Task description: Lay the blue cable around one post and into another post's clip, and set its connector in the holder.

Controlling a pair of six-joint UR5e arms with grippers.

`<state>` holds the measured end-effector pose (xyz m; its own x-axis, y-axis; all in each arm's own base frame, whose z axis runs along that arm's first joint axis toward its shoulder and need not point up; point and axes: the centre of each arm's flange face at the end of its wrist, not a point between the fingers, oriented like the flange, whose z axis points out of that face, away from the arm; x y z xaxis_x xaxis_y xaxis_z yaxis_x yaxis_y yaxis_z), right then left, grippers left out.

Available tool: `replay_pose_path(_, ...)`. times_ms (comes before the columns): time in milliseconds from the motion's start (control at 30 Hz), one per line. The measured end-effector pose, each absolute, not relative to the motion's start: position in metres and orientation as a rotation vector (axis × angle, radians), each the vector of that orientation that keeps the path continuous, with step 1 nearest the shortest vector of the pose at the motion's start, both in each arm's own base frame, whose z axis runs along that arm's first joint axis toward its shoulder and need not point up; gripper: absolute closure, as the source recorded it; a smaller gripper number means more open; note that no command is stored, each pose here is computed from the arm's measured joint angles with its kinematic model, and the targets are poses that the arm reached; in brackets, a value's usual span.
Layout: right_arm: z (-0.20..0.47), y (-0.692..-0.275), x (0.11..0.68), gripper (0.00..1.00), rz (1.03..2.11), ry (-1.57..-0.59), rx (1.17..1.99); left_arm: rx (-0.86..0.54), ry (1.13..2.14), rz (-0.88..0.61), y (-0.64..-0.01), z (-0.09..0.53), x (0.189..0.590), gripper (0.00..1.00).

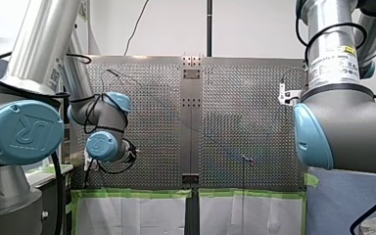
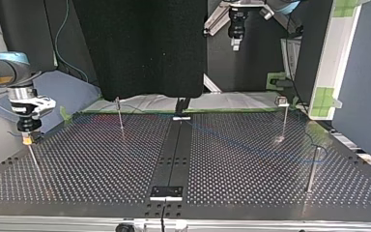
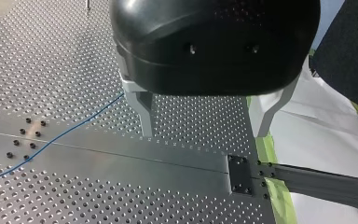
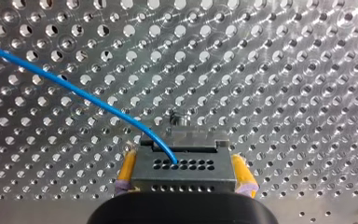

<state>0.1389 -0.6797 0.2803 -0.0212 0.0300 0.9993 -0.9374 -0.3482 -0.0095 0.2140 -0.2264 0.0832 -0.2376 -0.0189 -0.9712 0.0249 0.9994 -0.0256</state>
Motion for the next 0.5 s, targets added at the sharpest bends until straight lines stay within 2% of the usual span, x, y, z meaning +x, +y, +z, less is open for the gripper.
replay_pose_path(500, 0.2792, -0.6807, 0.1471, 1.00, 1.515, -1.012, 1.408, 0.004, 1.810, -0.041, -0.2263, 0.0832, 0.2141, 0.01)
